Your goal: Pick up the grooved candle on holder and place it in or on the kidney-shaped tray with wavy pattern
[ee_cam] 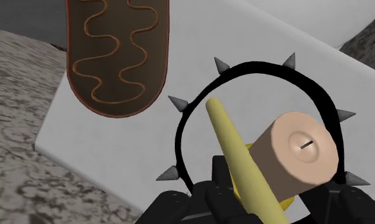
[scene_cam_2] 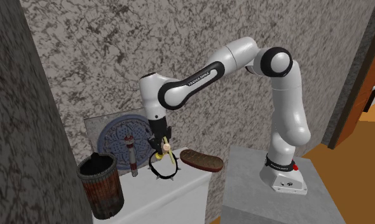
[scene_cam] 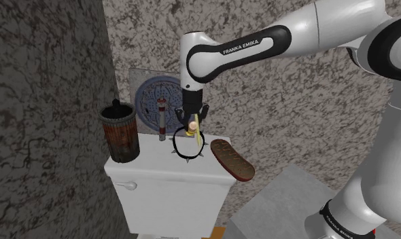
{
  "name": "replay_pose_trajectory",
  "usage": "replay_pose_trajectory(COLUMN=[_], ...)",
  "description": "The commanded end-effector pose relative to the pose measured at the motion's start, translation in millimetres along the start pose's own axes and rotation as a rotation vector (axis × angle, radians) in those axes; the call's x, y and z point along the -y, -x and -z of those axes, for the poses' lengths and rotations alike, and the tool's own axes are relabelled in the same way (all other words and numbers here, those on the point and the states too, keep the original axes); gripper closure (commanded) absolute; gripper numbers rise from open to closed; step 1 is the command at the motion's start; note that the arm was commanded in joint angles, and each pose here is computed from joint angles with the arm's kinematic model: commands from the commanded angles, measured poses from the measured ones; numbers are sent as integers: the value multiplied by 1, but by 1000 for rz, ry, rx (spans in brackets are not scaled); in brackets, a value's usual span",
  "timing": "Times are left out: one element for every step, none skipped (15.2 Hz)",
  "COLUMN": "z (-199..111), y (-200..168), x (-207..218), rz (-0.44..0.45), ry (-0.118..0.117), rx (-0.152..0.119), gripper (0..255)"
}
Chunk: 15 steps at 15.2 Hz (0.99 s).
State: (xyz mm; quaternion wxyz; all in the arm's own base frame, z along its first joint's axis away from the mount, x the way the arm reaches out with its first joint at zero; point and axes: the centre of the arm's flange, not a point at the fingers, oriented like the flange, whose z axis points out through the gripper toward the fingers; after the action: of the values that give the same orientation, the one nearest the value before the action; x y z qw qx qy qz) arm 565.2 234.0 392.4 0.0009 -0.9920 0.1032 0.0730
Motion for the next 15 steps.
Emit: replay_pose_trajectory(z=[11, 16, 22, 27, 32, 37, 43, 48, 53, 58, 64, 69, 69, 69, 69], y=[2, 3, 4, 5, 6, 6, 7, 8, 9, 9, 10, 11, 11, 21, 31], x=[-1, -1, -1, -1, -1, -1, -1, -1, -1, -1, -1, -1, -1, -10, -18], rz=[0, 0, 0, 0, 0, 0, 0, 0, 0, 0, 0, 0, 0, 0, 0], ry=[0, 0, 0, 0, 0, 0, 0, 0, 0, 0, 0, 0, 0, 0, 0], rx=[0, 0, 0, 0, 0, 0, 0, 0, 0, 0, 0, 0, 0, 0, 0], gripper=[255, 255, 255, 255, 255, 255, 255, 255, 255, 255, 255, 255, 255, 255, 255])
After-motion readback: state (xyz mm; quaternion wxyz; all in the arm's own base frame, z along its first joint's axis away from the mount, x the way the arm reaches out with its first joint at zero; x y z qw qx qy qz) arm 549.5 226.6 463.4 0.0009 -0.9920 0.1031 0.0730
